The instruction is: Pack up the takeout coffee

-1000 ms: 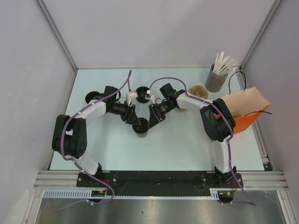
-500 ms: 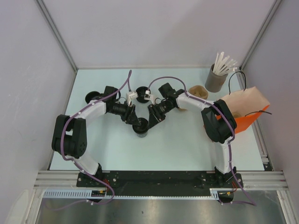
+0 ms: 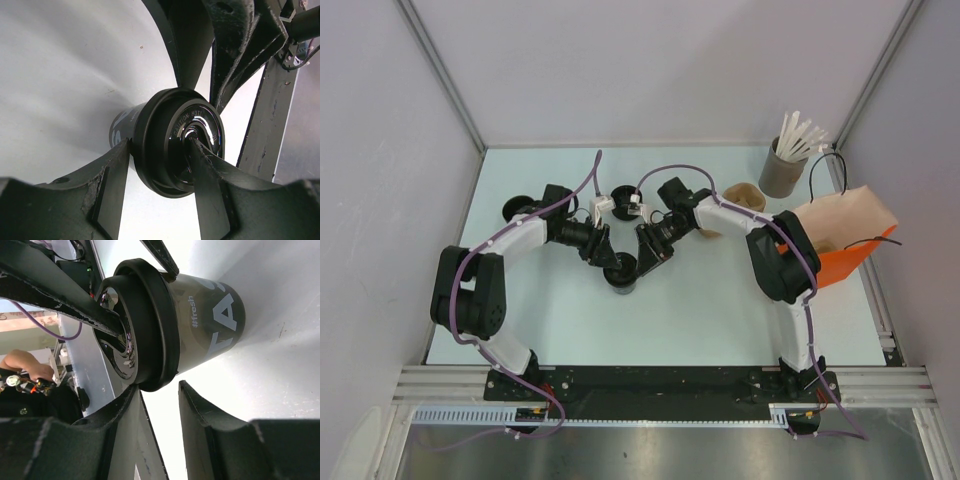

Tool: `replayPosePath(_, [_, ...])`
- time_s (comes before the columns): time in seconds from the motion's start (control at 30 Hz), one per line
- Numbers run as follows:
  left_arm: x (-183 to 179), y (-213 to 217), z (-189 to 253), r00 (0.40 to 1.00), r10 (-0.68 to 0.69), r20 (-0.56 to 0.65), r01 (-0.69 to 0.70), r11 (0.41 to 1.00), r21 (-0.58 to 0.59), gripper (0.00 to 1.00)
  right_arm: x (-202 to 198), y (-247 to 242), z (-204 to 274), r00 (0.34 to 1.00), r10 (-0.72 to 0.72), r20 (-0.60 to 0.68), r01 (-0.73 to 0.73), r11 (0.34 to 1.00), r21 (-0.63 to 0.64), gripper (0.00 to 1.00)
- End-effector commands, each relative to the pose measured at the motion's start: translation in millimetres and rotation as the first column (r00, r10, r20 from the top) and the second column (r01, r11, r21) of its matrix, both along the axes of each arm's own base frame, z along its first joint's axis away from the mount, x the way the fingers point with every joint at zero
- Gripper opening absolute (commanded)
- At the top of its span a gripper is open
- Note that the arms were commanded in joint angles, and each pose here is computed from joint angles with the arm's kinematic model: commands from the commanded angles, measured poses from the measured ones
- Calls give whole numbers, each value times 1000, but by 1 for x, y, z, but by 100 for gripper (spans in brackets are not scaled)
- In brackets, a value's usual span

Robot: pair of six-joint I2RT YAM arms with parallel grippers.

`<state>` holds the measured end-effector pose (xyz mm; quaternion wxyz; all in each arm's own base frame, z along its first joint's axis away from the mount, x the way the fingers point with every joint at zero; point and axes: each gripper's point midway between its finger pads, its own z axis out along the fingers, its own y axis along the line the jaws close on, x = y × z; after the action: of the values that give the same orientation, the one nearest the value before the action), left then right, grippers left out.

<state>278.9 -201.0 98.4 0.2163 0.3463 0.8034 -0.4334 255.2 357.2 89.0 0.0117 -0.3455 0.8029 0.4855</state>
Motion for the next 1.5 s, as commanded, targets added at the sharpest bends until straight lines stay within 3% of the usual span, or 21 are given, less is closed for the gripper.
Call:
replayPosePath(0.0, [-4,25,-45,1000,14,11,-16,977,212,54,9,-30,-104,993,11,116,27,946,-322,38])
replayPosePath(0.33, [0,31,-55,999,37,9,-38,967,250,54,12,-34,-115,995,-14,97,48,934,-355,29])
replayPosePath(0.97, [-1,42,-77,997,72,-22,-60,943,328,52,8,-42,-136,996,4,86,35,891,-453,25])
replayPosePath(1.23, [3,37,-59,998,60,15,-62,956,288,52,34,-10,-56,981,15,193,32,970,-242,32])
replayPosePath(1.47, [5,34,-53,998,63,22,-66,959,274,52,49,7,4,979,4,204,14,996,-85,52])
